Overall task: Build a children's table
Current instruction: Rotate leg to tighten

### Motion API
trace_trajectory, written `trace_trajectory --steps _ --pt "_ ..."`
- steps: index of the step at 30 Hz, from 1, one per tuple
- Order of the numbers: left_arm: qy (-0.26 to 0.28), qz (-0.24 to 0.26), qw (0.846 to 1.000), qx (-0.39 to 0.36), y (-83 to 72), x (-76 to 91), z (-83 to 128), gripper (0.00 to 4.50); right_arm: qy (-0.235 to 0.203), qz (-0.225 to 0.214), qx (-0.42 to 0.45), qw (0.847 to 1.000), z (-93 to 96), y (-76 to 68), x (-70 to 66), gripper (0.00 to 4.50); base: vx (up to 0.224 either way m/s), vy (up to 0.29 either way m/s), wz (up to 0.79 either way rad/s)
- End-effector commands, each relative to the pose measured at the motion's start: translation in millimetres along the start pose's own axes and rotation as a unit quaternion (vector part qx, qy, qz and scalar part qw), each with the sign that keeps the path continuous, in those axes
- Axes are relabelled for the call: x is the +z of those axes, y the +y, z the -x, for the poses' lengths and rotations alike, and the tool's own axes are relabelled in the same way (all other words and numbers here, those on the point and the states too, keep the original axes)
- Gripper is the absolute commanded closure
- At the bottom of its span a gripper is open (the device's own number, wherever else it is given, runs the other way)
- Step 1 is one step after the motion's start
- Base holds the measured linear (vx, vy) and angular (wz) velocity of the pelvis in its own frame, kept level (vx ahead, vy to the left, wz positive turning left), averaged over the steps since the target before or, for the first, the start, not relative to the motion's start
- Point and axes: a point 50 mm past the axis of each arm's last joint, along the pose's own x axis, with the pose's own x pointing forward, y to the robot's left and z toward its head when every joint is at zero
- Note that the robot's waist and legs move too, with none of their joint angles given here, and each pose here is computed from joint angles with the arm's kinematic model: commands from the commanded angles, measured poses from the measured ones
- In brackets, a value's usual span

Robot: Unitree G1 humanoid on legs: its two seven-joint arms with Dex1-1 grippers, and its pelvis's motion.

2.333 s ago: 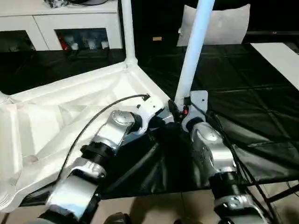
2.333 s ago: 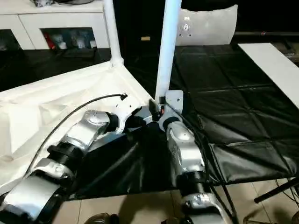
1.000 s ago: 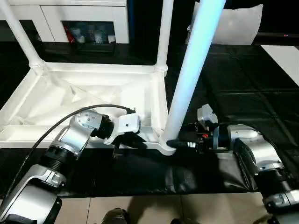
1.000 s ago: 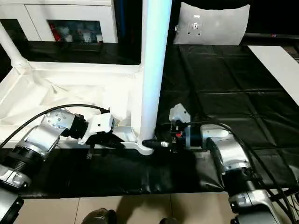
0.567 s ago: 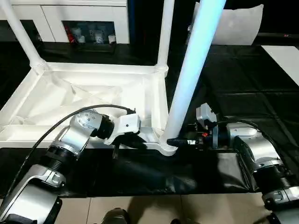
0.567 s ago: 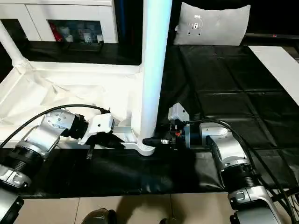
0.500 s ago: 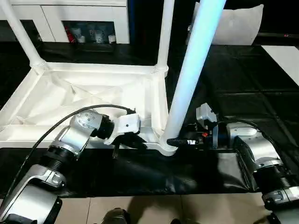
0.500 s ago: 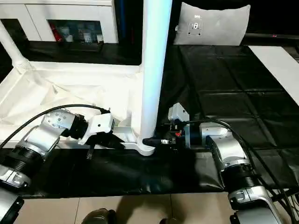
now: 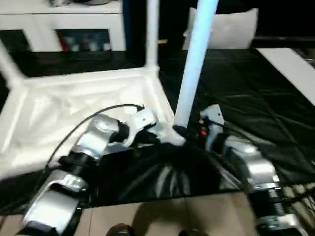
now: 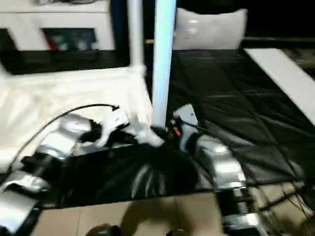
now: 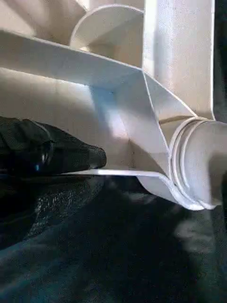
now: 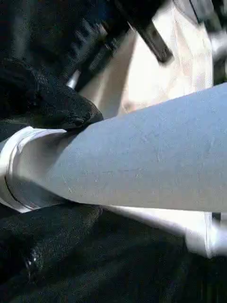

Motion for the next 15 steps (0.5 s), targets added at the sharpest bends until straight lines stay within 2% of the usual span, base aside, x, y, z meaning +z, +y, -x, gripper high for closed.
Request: trace_trajectory --steps 1,3,4,6,8,10,12,14,15 --pt "-0.050 -0.003 0.999 0.008 -17.1 37.3 -34.3 4.50 0.052 -0.025 0.043 0.997 -36.2 53.8 -17.4 2.57 0.000 0.000 0.00" --pt "-0.060 0.012 0.997 0.045 -15.4 45.8 -41.0 4.50 0.054 -0.036 -0.013 0.998 -49.2 58.9 -15.8 2.59 0.000 0.000 0.00" --pt "-0.060 0.012 0.997 0.045 -15.4 45.8 -41.0 4.50 0.054 -0.036 -0.013 0.998 -49.2 58.9 -15.8 2.59 0.000 0.000 0.00" --pt "-0.064 0.015 0.995 0.073 -13.5 52.1 -45.1 4.50 0.049 -0.042 -0.083 0.995 -59.8 57.7 -11.8 2.59 0.000 0.000 0.00" --pt "-0.064 0.011 0.994 0.084 -12.9 54.5 -46.7 4.50 0.037 -0.057 -0.111 0.991 -65.1 57.5 -8.3 2.59 0.000 0.000 0.00" --pt "-0.061 0.008 0.995 0.078 -13.3 53.1 -46.0 4.50 0.021 -0.064 -0.110 0.992 -65.8 56.6 -4.7 2.04 0.000 0.000 0.00" --pt "-0.054 0.001 0.996 0.070 -13.3 49.0 -43.9 4.50 0.008 -0.058 -0.110 0.992 -64.4 53.7 -2.0 1.90 0.000 0.000 0.00" --pt "-0.046 0.000 0.997 0.068 -11.6 42.0 -39.7 4.50 -0.014 -0.055 -0.113 0.992 -58.5 44.6 0.0 1.87 0.000 0.000 0.00" --pt "-0.044 -0.003 0.997 0.065 -10.8 38.7 -37.2 4.50 -0.025 -0.045 -0.107 0.993 -54.2 39.4 0.5 1.53 0.000 0.000 0.00"
